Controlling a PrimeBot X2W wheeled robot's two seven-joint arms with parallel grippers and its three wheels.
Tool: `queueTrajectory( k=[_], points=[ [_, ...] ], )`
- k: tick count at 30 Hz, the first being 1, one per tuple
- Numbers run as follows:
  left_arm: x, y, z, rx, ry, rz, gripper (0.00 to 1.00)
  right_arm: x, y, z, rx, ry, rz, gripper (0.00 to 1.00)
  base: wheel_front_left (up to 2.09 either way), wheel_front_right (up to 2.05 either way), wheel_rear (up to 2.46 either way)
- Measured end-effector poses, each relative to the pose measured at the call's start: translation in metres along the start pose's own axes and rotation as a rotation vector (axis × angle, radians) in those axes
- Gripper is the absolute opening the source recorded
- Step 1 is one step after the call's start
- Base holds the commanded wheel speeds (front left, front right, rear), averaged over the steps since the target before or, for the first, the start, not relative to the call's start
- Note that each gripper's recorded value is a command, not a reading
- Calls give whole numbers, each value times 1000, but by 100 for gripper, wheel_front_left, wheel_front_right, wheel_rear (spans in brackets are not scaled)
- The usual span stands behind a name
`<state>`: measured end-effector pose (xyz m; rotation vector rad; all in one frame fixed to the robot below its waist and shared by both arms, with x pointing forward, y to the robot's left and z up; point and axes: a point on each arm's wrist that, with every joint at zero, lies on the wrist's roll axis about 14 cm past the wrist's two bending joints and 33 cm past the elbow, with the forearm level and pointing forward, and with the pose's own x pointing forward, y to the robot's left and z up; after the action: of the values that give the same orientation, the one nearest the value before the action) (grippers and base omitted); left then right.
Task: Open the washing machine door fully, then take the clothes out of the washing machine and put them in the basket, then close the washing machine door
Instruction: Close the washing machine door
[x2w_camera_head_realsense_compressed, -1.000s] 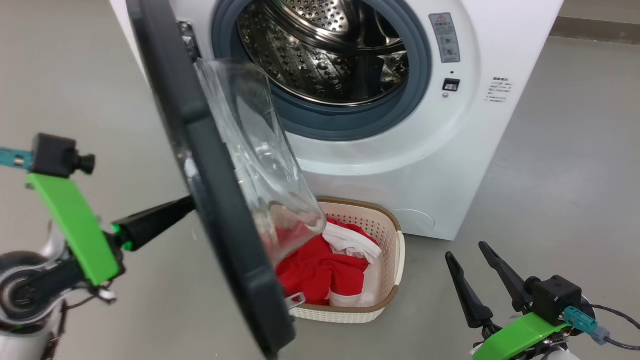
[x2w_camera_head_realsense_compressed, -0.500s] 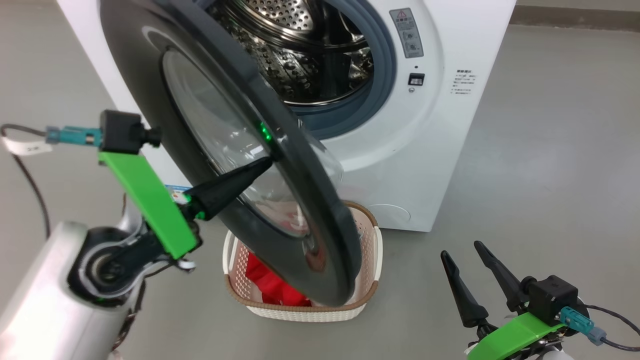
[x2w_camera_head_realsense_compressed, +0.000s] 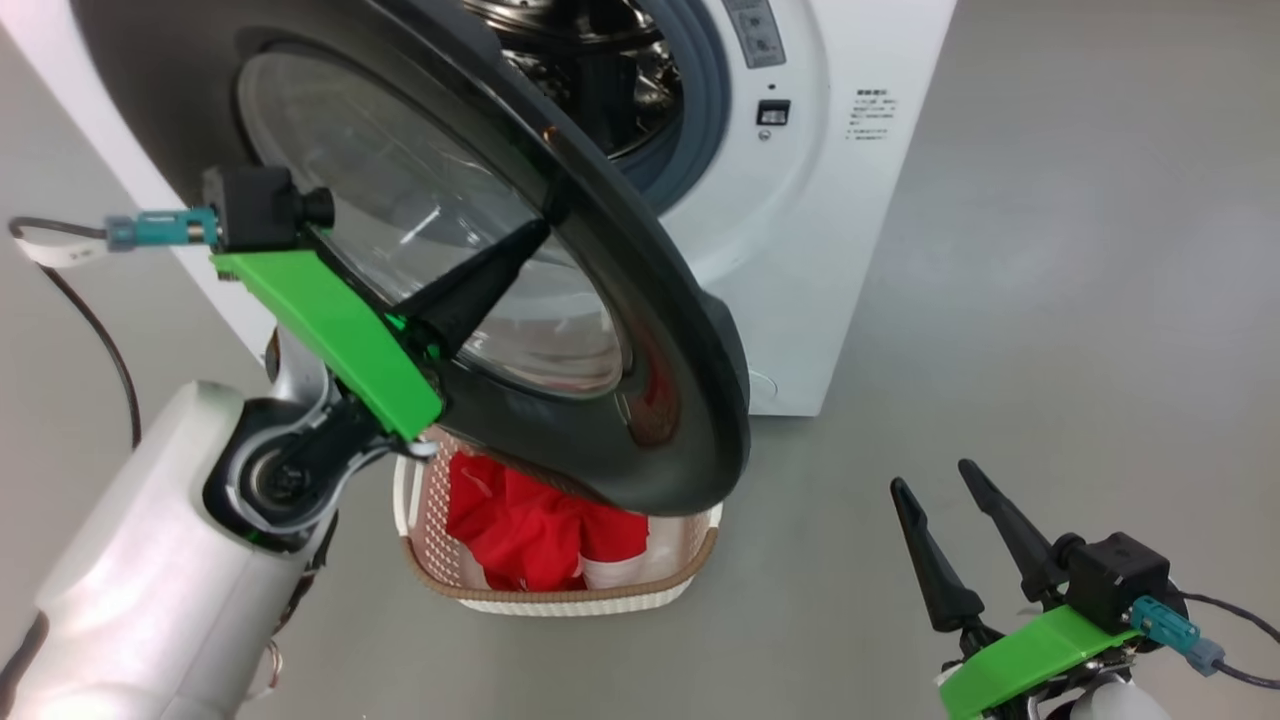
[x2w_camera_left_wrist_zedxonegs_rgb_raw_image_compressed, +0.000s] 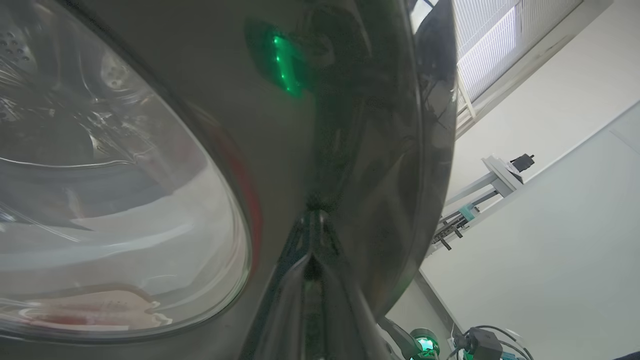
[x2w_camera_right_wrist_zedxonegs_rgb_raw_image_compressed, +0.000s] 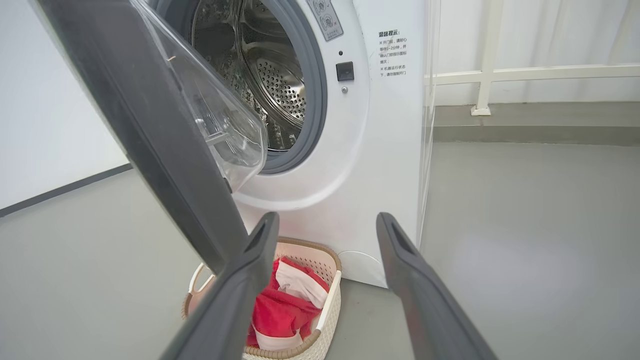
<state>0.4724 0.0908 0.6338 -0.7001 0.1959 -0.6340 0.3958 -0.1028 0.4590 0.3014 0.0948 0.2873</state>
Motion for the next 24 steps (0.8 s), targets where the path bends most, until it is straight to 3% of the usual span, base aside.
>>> queueTrajectory(
  k=[24],
  points=[
    [81,25,26,-21,-160,-18,0,15,-41,2,5,-21,-119,100,0,0,0]
  ],
)
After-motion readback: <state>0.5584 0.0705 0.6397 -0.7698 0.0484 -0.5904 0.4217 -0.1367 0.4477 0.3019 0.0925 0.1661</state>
